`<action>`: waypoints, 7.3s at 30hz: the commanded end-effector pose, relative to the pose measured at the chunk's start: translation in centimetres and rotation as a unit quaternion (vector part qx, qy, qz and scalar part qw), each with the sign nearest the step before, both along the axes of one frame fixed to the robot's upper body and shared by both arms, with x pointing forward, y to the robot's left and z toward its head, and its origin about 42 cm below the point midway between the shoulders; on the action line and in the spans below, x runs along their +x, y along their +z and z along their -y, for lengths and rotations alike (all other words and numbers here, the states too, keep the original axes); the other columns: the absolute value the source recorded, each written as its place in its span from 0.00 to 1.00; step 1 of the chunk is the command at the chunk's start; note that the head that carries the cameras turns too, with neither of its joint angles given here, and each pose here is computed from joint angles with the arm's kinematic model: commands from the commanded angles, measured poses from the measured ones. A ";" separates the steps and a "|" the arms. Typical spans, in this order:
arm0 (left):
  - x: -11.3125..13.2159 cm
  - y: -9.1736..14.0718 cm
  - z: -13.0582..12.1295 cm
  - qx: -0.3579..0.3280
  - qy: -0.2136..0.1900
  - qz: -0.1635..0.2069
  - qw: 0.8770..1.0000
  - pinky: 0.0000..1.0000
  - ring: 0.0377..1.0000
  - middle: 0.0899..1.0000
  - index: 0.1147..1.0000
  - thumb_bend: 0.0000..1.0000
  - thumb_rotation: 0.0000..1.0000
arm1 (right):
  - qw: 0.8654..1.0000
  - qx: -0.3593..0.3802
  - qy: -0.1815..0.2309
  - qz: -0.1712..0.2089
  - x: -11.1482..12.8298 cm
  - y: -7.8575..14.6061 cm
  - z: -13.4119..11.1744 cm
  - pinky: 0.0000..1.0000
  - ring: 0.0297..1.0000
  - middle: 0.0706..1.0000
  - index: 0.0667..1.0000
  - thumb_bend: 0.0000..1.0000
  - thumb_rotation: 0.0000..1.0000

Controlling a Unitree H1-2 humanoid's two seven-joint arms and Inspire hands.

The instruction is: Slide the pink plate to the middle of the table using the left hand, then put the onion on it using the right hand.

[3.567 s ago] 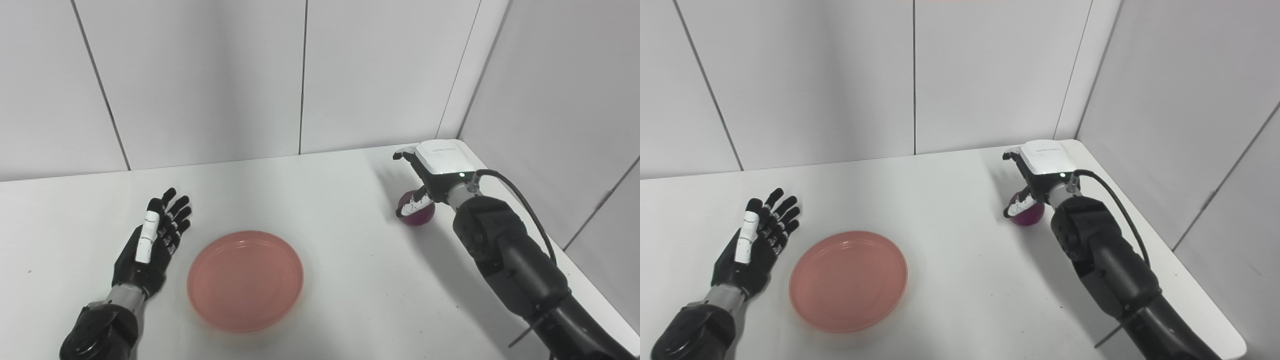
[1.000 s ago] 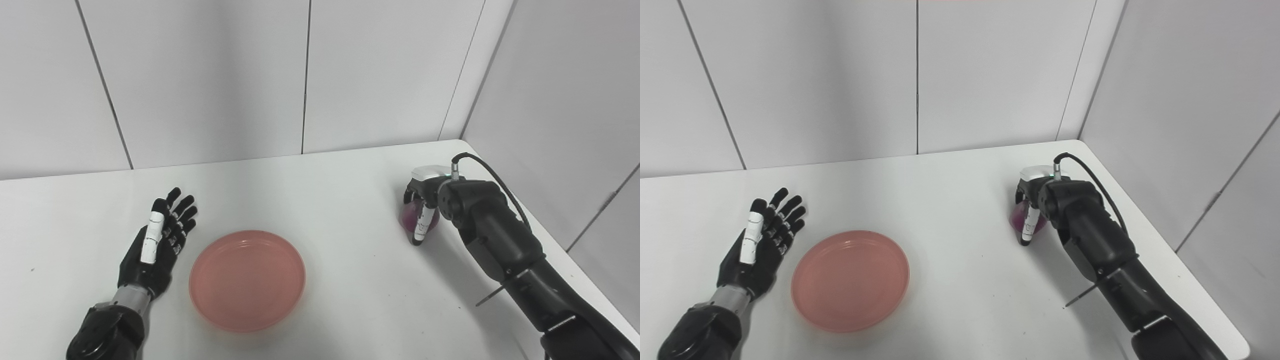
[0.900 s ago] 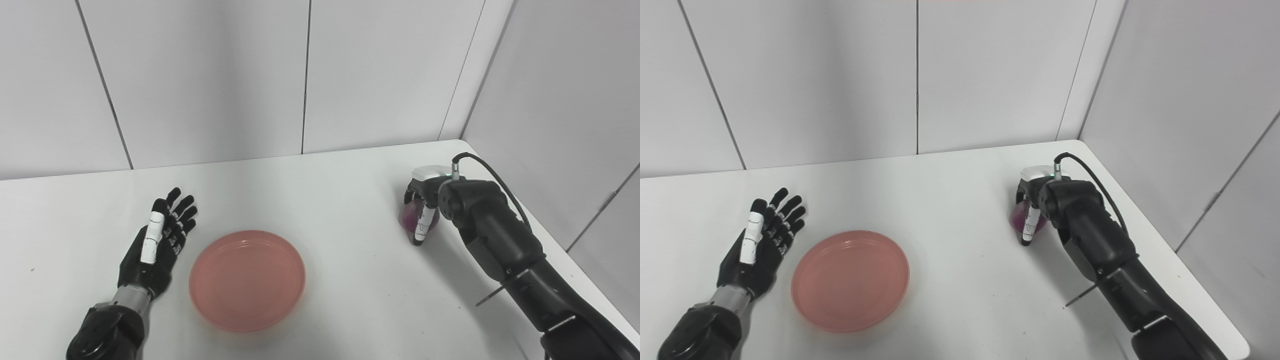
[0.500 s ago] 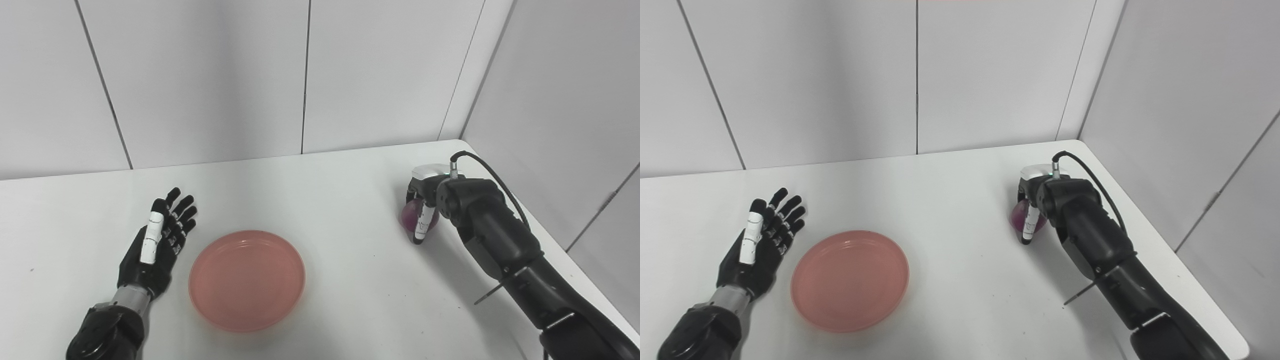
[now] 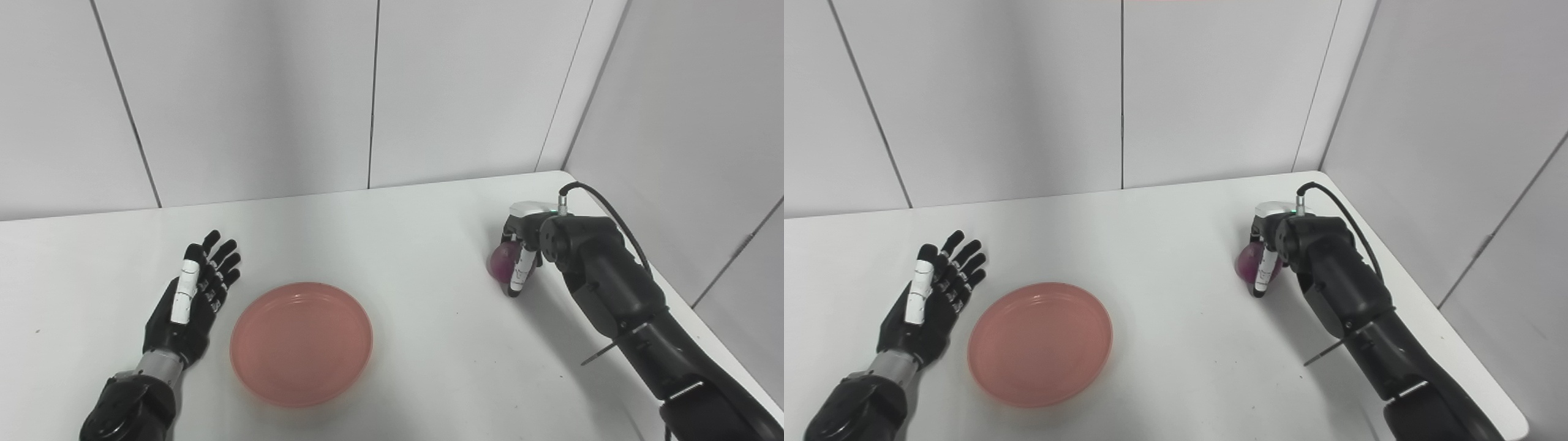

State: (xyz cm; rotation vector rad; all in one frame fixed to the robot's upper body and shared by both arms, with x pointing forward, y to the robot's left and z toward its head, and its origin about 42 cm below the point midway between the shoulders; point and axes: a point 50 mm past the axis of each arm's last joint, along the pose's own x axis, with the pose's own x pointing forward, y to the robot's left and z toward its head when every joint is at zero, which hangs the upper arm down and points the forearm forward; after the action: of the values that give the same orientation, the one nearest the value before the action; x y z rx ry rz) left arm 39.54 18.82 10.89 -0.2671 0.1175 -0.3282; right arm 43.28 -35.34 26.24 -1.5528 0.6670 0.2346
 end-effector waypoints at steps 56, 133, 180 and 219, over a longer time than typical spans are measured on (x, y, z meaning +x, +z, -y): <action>-3.8 -6.9 -0.4 0.037 -0.002 -0.159 0.987 0.98 0.96 0.95 0.94 0.80 0.83 | 0.995 0.094 0.029 0.029 0.2 3.6 0.2 0.26 0.35 0.53 0.45 0.52 0.15; -5.2 -5.9 7.7 0.056 0.001 -0.157 0.986 0.93 0.95 0.96 0.92 0.77 0.92 | 0.907 0.108 0.404 0.051 -3.2 6.2 -23.9 0.30 0.36 0.38 0.49 0.53 0.01; -4.9 -5.9 7.0 0.051 0.000 -0.159 0.986 0.95 0.96 0.96 0.92 0.77 0.91 | 0.890 0.021 0.443 0.103 -6.6 4.4 -24.0 0.44 0.56 0.68 0.71 1.00 0.37; -4.9 -6.0 6.8 0.048 0.003 -0.159 0.986 0.94 0.95 0.96 0.91 0.78 0.89 | 0.656 0.674 0.156 0.301 -2.8 2.1 -16.3 0.78 0.81 0.84 0.85 1.00 1.00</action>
State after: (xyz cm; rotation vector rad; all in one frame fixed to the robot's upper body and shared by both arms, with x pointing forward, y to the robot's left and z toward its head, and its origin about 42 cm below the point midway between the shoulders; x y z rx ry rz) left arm 37.97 10.84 11.42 -0.2279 0.1242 -0.3182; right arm 40.00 -19.43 26.18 -0.2389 -0.3137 0.3453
